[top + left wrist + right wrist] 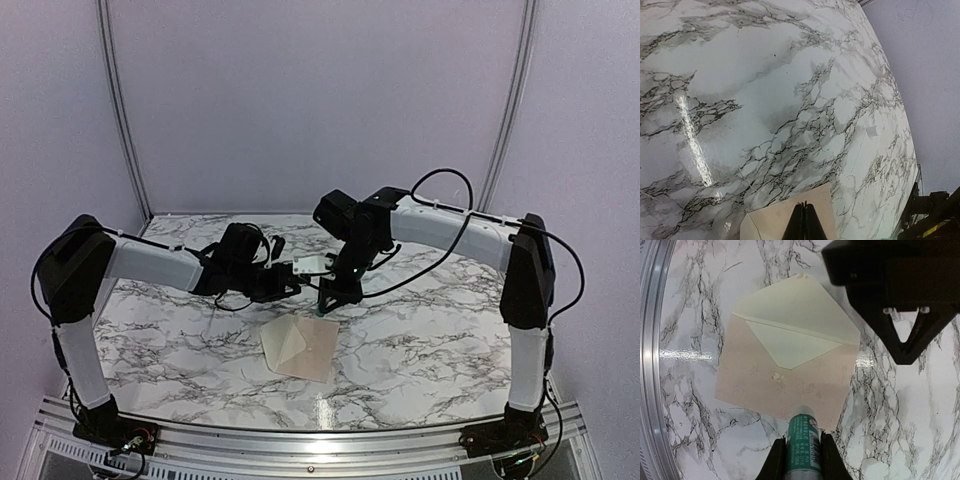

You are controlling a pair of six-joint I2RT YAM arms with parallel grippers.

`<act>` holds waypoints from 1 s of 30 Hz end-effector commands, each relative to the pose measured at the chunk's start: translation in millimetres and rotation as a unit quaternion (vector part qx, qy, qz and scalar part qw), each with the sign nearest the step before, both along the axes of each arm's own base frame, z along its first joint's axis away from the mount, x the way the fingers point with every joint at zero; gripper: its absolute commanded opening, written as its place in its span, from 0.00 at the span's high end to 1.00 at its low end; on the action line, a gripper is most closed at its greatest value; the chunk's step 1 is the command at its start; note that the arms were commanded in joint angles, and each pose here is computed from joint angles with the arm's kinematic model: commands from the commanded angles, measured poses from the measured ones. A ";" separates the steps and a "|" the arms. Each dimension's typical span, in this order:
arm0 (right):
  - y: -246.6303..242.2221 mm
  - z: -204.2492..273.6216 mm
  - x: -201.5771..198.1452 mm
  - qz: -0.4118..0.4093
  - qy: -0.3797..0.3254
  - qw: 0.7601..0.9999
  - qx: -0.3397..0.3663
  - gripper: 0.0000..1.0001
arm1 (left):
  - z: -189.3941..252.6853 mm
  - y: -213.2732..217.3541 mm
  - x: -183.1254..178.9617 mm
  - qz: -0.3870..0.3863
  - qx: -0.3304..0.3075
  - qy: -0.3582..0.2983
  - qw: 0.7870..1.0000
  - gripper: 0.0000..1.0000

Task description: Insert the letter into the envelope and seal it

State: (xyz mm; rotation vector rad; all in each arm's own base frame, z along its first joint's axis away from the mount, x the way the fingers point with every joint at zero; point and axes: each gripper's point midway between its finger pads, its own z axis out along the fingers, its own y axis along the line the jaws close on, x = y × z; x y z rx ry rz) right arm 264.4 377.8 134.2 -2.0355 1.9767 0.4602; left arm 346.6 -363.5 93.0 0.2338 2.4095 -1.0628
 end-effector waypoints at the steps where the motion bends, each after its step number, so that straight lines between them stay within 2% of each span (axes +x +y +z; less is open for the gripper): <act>1: 4.0 11.5 3.9 -0.004 -0.014 1.000 0.001 1.00 | -23.0 -6.9 -10.4 -0.024 0.015 0.075 0.997 1.00; 12: 15.5 -17.6 -13.5 0.014 0.002 1.000 -0.020 1.00 | -59.4 -12.0 -26.0 -0.057 0.031 0.135 0.989 1.00; 30: 28.6 -59.3 -11.6 0.017 0.014 0.999 -0.043 1.00 | -87.5 -0.3 -27.4 -0.045 0.073 0.142 0.986 1.00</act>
